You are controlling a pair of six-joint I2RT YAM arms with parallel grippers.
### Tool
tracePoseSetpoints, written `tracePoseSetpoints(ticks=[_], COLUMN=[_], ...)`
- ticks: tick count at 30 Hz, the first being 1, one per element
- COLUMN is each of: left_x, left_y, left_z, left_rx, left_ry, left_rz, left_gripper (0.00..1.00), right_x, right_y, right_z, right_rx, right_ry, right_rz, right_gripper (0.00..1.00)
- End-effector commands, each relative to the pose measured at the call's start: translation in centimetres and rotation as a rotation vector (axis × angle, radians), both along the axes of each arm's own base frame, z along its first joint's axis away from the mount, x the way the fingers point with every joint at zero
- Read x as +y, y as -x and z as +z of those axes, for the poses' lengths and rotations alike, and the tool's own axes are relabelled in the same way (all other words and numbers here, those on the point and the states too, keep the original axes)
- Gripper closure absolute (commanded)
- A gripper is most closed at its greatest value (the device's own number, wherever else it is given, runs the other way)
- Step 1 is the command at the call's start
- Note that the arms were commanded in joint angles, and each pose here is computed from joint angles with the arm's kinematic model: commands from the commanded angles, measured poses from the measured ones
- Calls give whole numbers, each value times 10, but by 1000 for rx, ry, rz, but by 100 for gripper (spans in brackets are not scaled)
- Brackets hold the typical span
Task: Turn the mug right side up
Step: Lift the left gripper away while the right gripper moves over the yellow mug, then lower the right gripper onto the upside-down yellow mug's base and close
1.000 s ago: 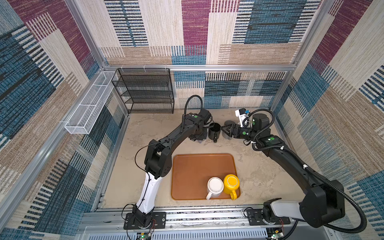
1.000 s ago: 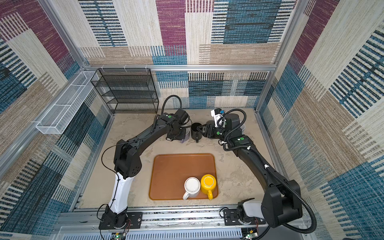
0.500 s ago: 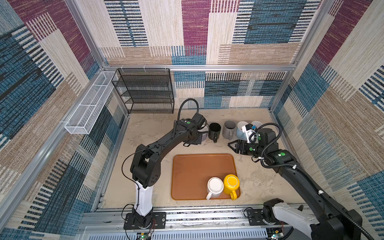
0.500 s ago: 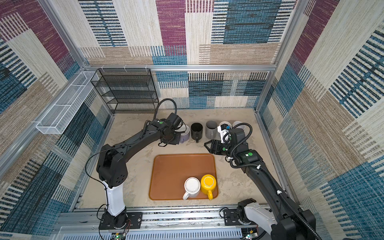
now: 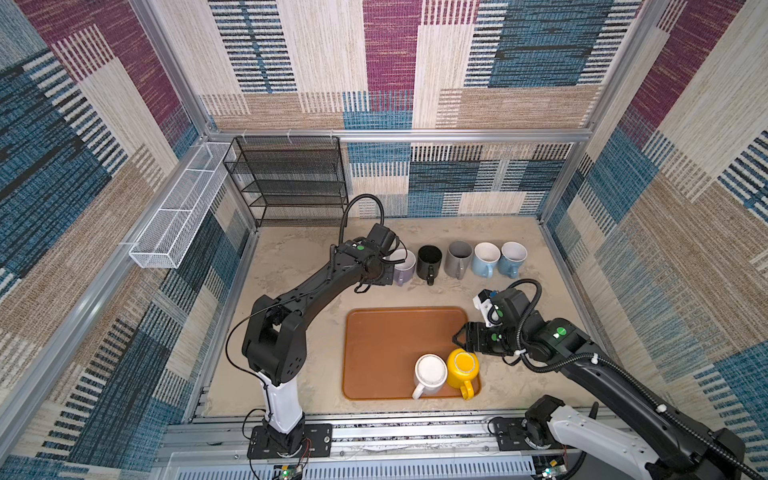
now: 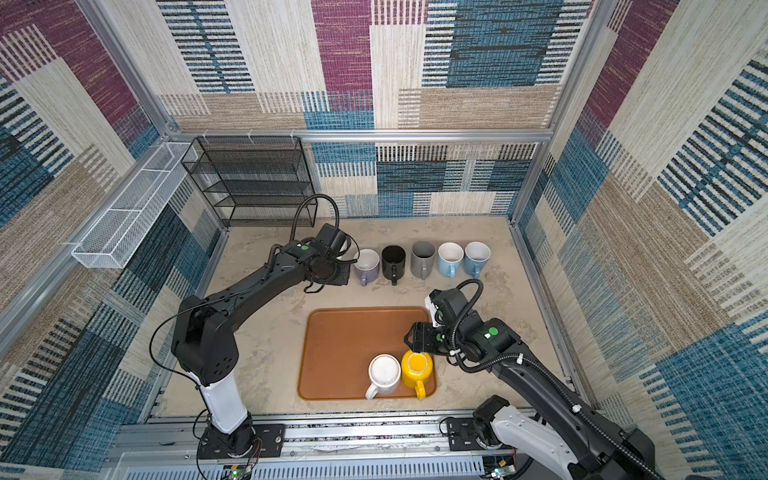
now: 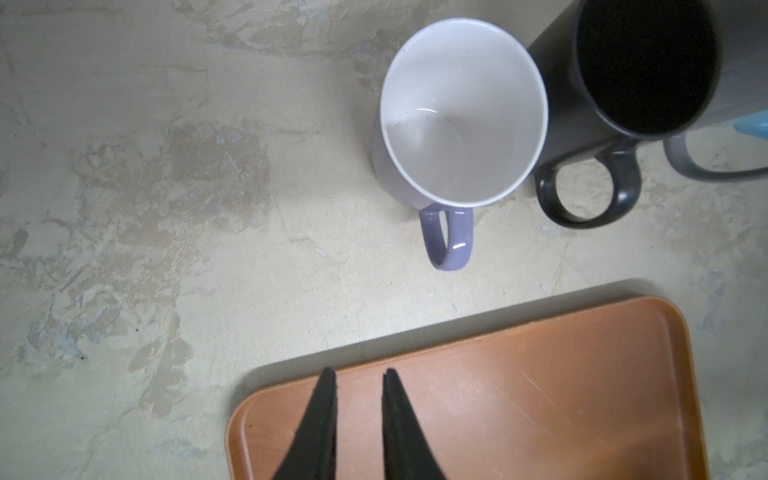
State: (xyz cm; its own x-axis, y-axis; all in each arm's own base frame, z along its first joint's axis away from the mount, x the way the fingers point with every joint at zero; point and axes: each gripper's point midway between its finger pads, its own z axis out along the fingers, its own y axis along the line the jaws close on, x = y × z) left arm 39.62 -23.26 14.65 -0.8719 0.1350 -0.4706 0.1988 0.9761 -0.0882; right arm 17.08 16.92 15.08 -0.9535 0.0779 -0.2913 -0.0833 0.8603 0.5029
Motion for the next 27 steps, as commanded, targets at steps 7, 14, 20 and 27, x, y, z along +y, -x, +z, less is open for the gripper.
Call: tracePoseSetpoints(ticks=[7,14,20,27], left_x=[-6,-3,8,20], left_y=[-3,-2,-2,1], left_z=[3,6,11,12], left_rx=[-6,-9,-37,-26], left_ry=[48,53,38,19], left_rz=[-26,-26,-4,3], left_gripper=[83,85,87,87], right_x=[-16,-11,4,22], right_y=[37,47,42,26], right_z=[-21,-35,-44,-52], right_rx=[131,169,167,140], right_ry=[103,139,138,109], right_rz=[-27,7,47,68], right_gripper=[26,23,23,27])
